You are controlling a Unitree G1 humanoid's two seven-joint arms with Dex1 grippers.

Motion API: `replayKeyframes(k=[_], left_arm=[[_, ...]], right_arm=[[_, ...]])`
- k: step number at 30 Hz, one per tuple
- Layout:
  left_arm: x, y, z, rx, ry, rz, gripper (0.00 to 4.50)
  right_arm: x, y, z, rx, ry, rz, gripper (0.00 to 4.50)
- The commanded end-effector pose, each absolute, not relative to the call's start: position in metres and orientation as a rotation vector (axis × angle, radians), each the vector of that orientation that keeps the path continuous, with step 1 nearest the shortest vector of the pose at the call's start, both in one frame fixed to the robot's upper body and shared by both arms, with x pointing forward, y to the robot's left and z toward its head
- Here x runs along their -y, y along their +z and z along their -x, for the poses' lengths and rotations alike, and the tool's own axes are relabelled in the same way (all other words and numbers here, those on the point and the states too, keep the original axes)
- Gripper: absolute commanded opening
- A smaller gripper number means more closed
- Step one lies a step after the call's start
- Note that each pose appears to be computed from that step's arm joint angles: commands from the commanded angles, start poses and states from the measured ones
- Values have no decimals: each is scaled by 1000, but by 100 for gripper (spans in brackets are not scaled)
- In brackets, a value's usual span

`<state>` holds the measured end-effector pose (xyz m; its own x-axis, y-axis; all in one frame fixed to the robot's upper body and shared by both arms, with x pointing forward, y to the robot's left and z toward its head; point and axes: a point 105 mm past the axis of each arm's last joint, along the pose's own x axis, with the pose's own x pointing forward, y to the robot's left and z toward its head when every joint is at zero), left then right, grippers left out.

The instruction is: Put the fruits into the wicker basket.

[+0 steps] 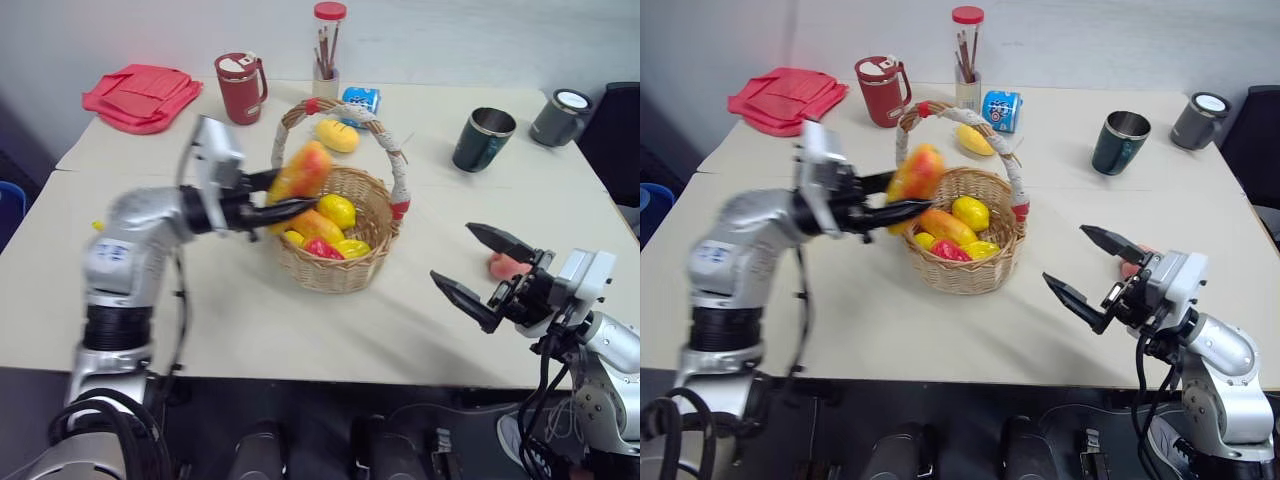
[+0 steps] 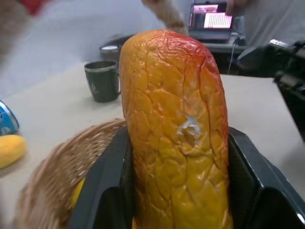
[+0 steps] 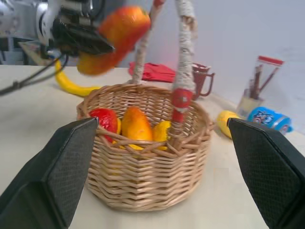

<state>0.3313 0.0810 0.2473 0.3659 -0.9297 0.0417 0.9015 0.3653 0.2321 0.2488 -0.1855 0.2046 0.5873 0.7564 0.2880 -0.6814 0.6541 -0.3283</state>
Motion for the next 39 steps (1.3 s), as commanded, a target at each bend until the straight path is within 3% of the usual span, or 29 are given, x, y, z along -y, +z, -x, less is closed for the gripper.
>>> replayKeyframes(k=[1, 8, 14, 18, 21, 28, 33, 36, 39], left_arm=[[-78, 250, -334, 202, -1105, -166, 230], [-108, 246, -326, 235, -1085, -218, 439], [-185, 237, -294, 274, -924, -237, 446], [-283, 209, -256, 203, -517, -212, 446], [-332, 185, -224, 134, -281, -192, 446], [-414, 140, -172, 0, 137, -119, 446], [-407, 155, -201, 18, 62, -134, 446], [-381, 189, -241, 41, -141, -270, 446], [-388, 221, -276, 21, -193, -430, 446]], right_arm=[[185, 212, -243, 450, 844, 184, 450], [180, 213, -248, 459, 860, 169, 450], [168, 218, -254, 481, 936, 164, 450], [143, 217, -247, 502, 1086, 177, 450], [128, 216, -240, 519, 1169, 171, 450], [109, 212, -229, 536, 1271, 171, 450], [107, 209, -226, 540, 1278, 176, 450], [109, 206, -227, 529, 1269, 186, 450], [111, 206, -229, 525, 1253, 189, 450]])
